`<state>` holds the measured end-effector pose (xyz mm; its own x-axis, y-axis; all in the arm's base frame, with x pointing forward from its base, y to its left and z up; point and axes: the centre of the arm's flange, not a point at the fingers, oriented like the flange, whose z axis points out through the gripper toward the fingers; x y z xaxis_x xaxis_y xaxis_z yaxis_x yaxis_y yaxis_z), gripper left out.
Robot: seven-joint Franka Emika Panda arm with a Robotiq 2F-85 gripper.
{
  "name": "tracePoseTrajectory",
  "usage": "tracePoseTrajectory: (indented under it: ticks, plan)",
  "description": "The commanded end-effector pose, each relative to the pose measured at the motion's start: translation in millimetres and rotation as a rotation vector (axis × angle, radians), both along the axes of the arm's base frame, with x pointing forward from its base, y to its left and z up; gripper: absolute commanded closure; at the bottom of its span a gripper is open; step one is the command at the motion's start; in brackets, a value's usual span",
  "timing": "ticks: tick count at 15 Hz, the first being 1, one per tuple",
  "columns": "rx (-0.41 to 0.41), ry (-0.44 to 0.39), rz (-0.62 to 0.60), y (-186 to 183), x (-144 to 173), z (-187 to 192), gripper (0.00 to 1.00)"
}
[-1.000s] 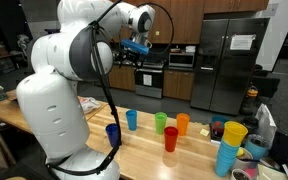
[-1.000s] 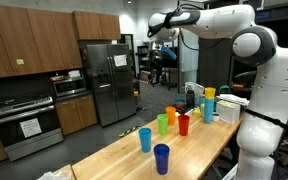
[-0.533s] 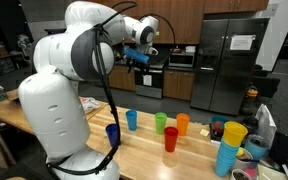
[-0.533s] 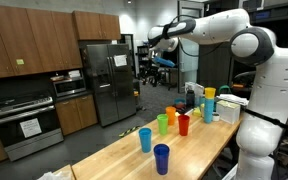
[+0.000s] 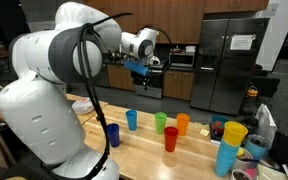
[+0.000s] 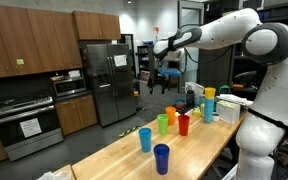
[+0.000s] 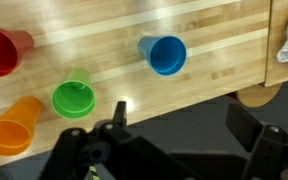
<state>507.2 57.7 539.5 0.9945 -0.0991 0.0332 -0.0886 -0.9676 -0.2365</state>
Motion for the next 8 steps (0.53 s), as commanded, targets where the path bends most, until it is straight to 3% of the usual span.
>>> tracePoseTrajectory:
  ticks: [1,7,8]
  plan:
    - [-0.069,0.002,-0.020,-27,-44,-16,0.00]
    - [0.027,0.132,-0.060,-92,-59,-75,0.00]
    - [-0.018,0.119,-0.051,-76,-49,-66,0.00]
